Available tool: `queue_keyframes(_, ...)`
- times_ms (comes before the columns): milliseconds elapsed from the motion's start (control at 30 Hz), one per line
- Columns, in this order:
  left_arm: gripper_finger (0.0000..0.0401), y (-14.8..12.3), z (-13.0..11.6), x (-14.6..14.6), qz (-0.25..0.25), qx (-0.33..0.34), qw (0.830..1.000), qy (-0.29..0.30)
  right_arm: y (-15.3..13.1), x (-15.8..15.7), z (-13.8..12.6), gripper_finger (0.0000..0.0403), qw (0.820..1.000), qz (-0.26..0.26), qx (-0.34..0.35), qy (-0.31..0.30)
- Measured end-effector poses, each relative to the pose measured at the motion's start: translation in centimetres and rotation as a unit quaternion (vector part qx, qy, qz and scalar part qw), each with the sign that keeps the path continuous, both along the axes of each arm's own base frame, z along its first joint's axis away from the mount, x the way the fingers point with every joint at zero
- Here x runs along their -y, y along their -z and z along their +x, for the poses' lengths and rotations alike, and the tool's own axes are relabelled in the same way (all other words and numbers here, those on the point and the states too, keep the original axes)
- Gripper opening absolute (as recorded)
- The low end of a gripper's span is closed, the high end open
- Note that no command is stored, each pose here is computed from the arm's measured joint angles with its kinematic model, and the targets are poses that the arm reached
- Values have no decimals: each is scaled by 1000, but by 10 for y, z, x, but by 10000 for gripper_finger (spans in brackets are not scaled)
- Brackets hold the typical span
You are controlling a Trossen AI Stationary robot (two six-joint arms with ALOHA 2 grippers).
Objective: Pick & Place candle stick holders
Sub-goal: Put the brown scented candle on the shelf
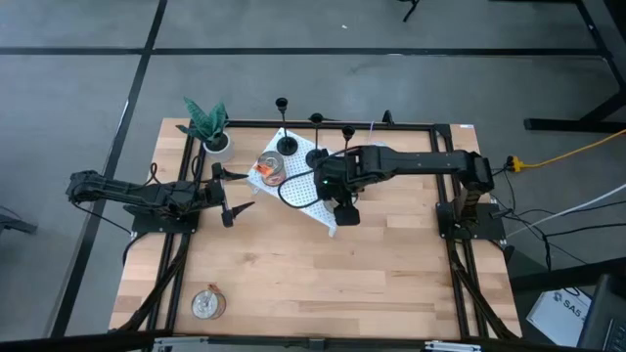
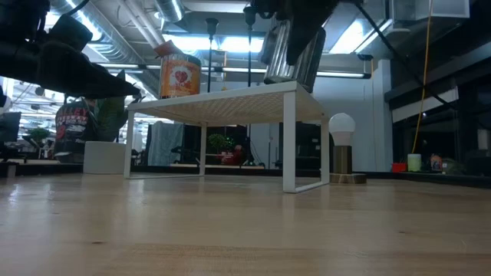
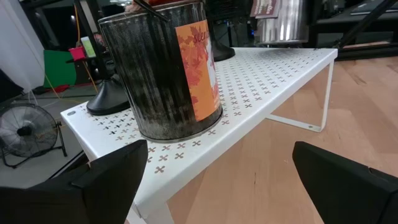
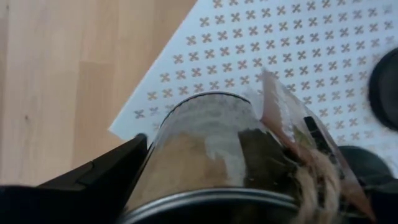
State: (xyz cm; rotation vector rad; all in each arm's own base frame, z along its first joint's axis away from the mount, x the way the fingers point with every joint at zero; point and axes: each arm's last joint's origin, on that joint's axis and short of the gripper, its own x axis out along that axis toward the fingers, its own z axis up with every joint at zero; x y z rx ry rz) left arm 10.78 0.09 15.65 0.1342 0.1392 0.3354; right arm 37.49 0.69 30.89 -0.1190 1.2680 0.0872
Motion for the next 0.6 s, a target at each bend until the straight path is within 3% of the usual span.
queue_keyframes(600, 400, 0, 0, 0, 0, 0, 1000, 0, -2, 8, 7, 362, 999, 5, 37, -12)
